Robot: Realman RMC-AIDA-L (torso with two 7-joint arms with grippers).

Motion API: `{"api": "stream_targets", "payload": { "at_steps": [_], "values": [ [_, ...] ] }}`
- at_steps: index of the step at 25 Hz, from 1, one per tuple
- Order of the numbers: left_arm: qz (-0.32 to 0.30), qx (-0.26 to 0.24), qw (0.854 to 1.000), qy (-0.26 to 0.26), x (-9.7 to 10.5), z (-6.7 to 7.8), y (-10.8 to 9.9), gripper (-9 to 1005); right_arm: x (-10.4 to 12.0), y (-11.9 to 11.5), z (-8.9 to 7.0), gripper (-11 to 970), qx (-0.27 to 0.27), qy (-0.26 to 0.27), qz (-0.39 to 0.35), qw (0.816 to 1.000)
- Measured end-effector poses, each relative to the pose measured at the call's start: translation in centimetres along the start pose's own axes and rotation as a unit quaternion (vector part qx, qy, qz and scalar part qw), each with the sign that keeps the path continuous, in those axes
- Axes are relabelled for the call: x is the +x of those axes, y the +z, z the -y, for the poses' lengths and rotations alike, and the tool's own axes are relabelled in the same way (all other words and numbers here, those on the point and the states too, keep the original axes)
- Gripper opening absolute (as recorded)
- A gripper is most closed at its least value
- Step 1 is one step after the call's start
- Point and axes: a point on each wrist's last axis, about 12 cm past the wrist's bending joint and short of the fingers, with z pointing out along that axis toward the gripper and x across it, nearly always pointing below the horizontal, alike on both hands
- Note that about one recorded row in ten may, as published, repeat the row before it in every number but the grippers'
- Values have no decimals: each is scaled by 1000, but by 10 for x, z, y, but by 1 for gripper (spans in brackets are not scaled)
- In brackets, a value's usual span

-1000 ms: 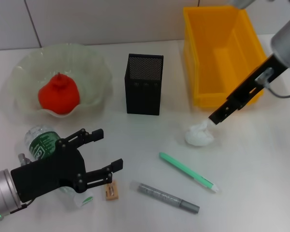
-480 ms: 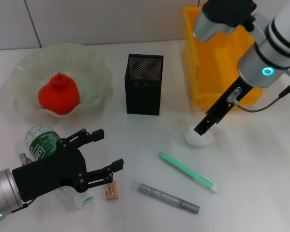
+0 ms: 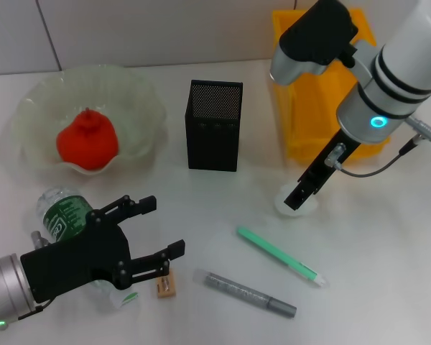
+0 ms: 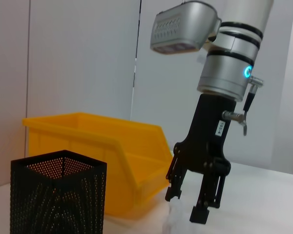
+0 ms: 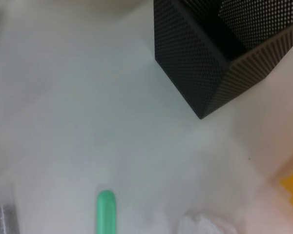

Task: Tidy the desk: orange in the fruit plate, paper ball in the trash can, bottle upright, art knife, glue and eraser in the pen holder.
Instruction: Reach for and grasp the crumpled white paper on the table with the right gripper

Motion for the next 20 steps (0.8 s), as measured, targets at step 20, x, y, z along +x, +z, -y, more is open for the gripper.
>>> {"api": "stream_targets", "payload": {
  "at_steps": [20],
  "values": [
    [-1, -1, 1000, 0, 1, 0, 0, 867, -4, 21, 1, 765, 5, -2, -7, 1000]
  ]
}}
